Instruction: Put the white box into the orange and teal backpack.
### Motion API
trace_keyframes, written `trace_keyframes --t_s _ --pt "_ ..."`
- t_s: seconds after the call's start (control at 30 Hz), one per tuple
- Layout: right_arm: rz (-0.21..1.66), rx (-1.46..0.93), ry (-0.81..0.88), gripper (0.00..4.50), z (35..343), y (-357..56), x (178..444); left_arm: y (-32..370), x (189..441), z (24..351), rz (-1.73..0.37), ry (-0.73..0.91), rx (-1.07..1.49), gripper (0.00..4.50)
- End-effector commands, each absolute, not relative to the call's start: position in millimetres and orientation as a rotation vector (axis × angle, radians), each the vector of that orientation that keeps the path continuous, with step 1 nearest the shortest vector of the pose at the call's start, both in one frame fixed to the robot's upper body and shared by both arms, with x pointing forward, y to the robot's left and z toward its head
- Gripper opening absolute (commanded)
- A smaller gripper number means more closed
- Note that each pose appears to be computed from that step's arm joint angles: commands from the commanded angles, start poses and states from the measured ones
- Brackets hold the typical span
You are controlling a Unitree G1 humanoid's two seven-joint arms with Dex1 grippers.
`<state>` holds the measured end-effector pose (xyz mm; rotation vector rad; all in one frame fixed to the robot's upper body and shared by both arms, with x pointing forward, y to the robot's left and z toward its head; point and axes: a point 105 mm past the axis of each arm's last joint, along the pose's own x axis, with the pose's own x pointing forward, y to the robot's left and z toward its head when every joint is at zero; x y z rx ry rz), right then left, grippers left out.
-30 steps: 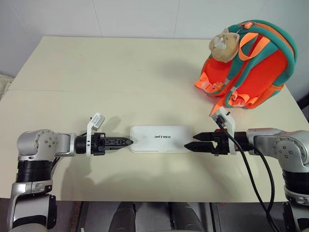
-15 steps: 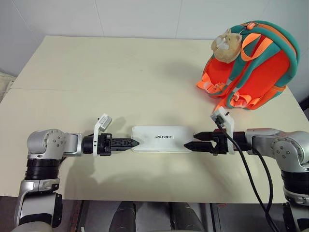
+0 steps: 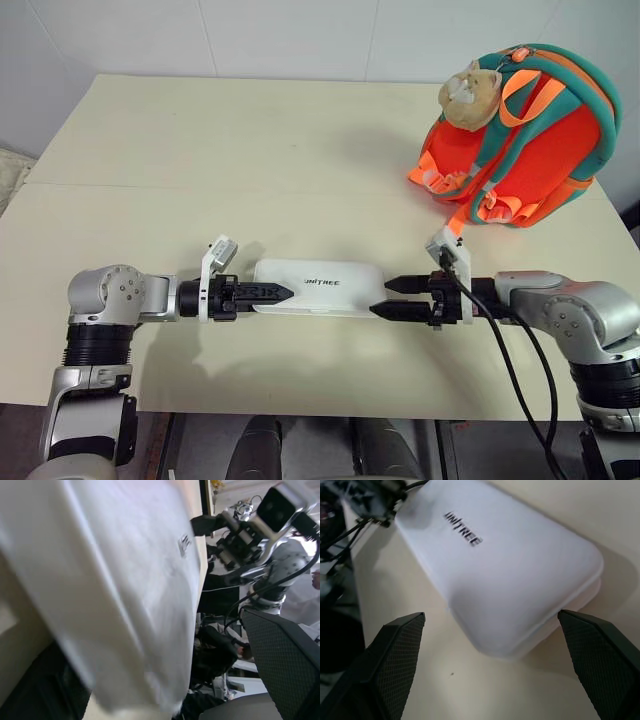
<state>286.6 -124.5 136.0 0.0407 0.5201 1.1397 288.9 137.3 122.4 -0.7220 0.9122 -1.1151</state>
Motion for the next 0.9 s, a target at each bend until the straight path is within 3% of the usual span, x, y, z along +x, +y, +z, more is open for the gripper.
trace_keyframes --t_s 0.03,0.7,0.8,0.9 --pt "1.168 -0.006 0.469 4.48 132 -126 289 131 283 107 -1.106 0.992 -0.731 4.50" --pt "1.096 -0.140 0.426 4.48 112 -142 308 141 277 118 -1.129 0.986 -0.763 4.50" --pt "1.092 -0.157 0.431 4.50 111 -148 305 141 280 121 -1.123 0.971 -0.771 3.96" --pt "1.090 -0.170 0.436 4.50 111 -153 302 142 285 123 -1.102 0.942 -0.793 3.05"
